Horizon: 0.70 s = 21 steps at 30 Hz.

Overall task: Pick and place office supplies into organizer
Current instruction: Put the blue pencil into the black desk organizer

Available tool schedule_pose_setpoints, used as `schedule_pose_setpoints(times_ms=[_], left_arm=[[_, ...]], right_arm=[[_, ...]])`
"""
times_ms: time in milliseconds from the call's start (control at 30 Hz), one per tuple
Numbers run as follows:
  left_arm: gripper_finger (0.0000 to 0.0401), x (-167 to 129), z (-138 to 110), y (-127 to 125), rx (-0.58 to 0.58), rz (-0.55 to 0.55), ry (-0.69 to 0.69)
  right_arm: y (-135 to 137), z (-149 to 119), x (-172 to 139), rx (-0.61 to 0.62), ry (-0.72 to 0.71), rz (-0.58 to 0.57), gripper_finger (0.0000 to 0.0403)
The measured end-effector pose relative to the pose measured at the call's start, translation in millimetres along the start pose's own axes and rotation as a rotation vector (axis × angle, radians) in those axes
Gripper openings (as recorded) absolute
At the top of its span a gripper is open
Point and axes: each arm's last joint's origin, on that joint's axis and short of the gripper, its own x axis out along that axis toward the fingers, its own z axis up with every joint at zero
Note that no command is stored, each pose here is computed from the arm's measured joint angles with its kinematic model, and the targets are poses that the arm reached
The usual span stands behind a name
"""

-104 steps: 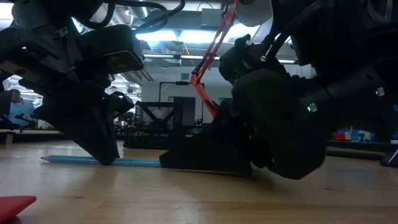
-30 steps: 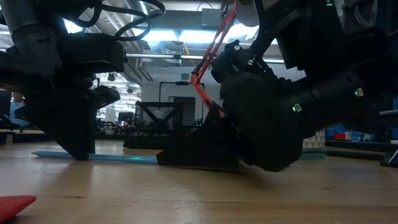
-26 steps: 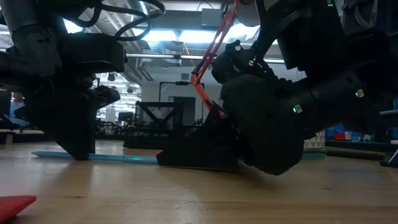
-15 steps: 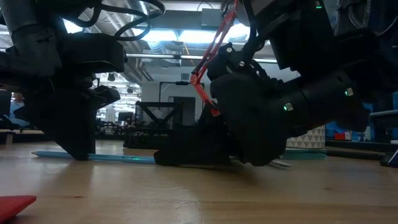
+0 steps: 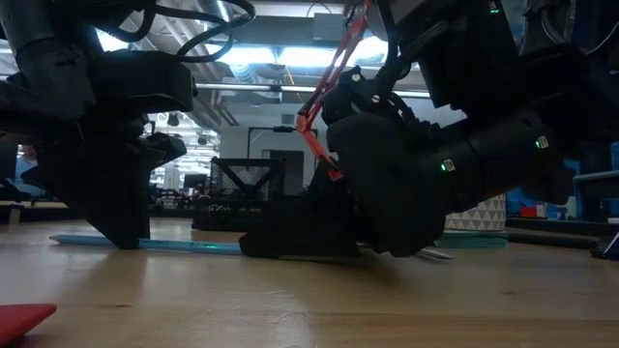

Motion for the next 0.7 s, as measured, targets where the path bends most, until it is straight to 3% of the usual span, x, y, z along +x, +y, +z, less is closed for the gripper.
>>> schedule_pose_setpoints(times_ms=[300, 700], left_arm=[[0.0057, 0.9, 1.4, -0.3, -0.005, 0.009, -0.020], [0.0082, 1.3, 2.4, 0.0, 0.033, 0.026, -0.033]], right_arm=[[-1.2, 0.4, 0.4, 0.014, 0.001, -0.003, 0.0092], [-2.1, 0.0, 0.3, -0.002, 0.002, -0.011, 0.0025]])
